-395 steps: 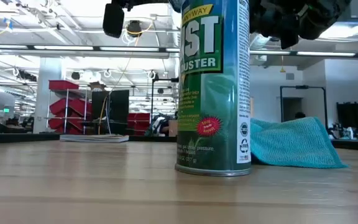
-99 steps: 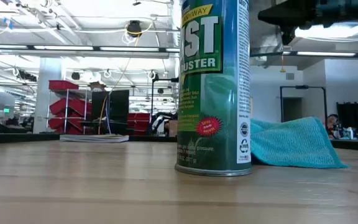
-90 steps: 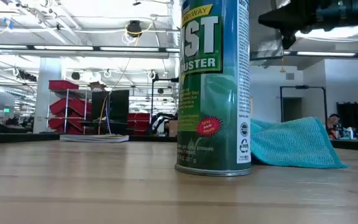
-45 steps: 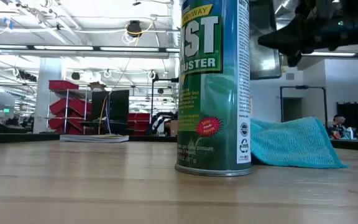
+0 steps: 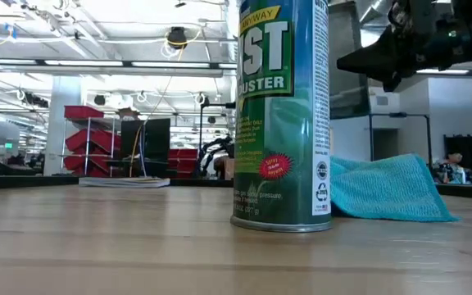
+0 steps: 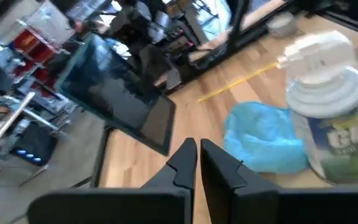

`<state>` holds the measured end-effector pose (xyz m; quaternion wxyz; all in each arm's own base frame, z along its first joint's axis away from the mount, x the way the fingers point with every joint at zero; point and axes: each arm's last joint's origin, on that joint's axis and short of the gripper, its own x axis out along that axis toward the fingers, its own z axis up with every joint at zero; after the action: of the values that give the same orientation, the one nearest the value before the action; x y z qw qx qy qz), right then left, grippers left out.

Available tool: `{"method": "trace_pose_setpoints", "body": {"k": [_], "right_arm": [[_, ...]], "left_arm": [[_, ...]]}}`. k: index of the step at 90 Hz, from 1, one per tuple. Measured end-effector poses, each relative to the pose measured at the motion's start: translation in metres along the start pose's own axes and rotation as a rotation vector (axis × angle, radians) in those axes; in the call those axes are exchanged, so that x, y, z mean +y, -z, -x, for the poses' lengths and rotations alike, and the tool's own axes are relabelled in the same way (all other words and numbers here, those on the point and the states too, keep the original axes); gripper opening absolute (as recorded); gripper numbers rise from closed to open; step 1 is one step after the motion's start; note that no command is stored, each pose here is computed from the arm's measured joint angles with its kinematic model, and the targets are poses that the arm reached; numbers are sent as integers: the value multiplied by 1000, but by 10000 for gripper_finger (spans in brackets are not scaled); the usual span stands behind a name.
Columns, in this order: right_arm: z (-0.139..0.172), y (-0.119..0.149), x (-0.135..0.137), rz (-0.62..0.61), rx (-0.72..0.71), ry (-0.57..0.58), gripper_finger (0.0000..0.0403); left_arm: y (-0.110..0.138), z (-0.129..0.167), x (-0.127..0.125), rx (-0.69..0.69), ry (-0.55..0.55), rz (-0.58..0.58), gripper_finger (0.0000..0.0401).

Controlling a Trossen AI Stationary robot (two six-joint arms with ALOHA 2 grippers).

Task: Apply microfiber cloth
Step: Spray the front of the green tablet using the white spray bottle

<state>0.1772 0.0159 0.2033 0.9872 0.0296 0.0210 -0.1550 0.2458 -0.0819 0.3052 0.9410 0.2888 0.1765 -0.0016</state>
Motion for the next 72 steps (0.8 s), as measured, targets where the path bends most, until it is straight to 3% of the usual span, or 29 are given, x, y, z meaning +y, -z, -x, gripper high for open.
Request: {"method": "trace_pose_setpoints", "body": {"k": [19, 36, 55, 72], "right_arm": [[-3, 4, 1, 10, 21, -6, 12], [0, -1, 2, 24, -2, -91, 12], [12, 4, -1, 15, -80, -187, 12], [18, 16, -10, -28, -82, -158, 12]], "left_arm": [[-23, -6, 8, 68, 67, -58, 0], [-39, -28, 9, 161, 134, -127, 0], [-52, -34, 13, 145, 139, -145, 0], [-54, -33, 15, 135, 169, -147, 0]]}}
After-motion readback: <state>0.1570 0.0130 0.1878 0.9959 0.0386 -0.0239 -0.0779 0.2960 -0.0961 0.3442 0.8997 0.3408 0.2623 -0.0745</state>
